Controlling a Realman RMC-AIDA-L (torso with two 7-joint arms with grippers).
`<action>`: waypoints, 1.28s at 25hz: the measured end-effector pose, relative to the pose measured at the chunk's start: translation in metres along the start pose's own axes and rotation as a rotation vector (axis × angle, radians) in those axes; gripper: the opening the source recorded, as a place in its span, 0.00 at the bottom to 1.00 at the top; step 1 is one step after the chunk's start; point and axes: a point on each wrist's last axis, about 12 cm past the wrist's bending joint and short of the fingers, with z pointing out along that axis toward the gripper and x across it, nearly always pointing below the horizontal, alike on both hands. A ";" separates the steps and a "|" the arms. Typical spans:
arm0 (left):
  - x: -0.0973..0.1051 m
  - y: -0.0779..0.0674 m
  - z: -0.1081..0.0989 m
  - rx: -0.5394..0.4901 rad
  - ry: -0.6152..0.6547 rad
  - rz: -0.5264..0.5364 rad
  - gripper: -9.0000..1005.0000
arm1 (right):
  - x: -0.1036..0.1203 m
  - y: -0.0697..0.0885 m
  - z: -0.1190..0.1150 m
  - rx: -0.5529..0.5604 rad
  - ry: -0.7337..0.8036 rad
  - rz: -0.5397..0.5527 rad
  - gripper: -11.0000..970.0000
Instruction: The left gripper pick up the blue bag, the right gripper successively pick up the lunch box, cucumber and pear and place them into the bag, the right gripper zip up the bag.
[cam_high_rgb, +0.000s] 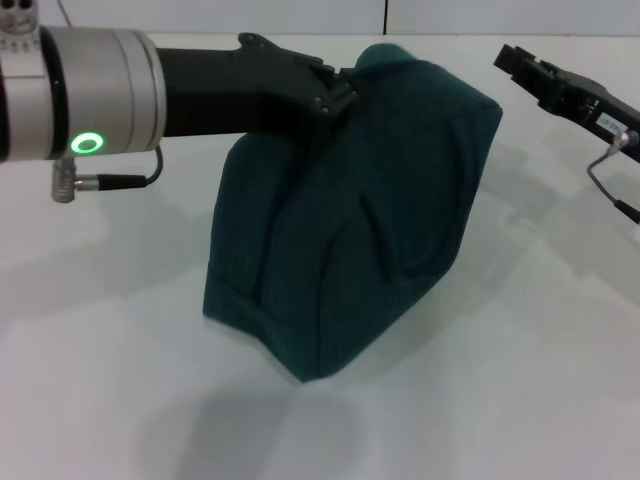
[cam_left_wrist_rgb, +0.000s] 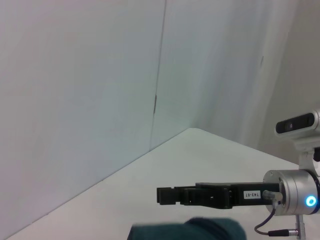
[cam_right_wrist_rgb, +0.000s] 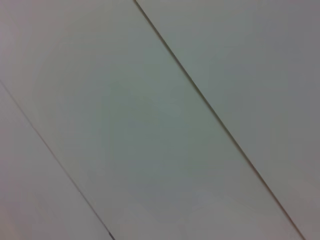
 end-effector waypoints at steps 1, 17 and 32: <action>-0.001 0.000 0.002 0.004 -0.001 0.001 0.05 | 0.000 -0.001 -0.002 0.005 0.000 0.002 0.17; -0.009 0.007 0.037 0.060 0.009 0.007 0.06 | -0.023 -0.034 -0.081 0.134 -0.188 0.018 0.62; -0.003 0.016 0.050 0.097 -0.034 -0.027 0.22 | -0.025 -0.032 -0.081 0.114 -0.186 0.000 0.91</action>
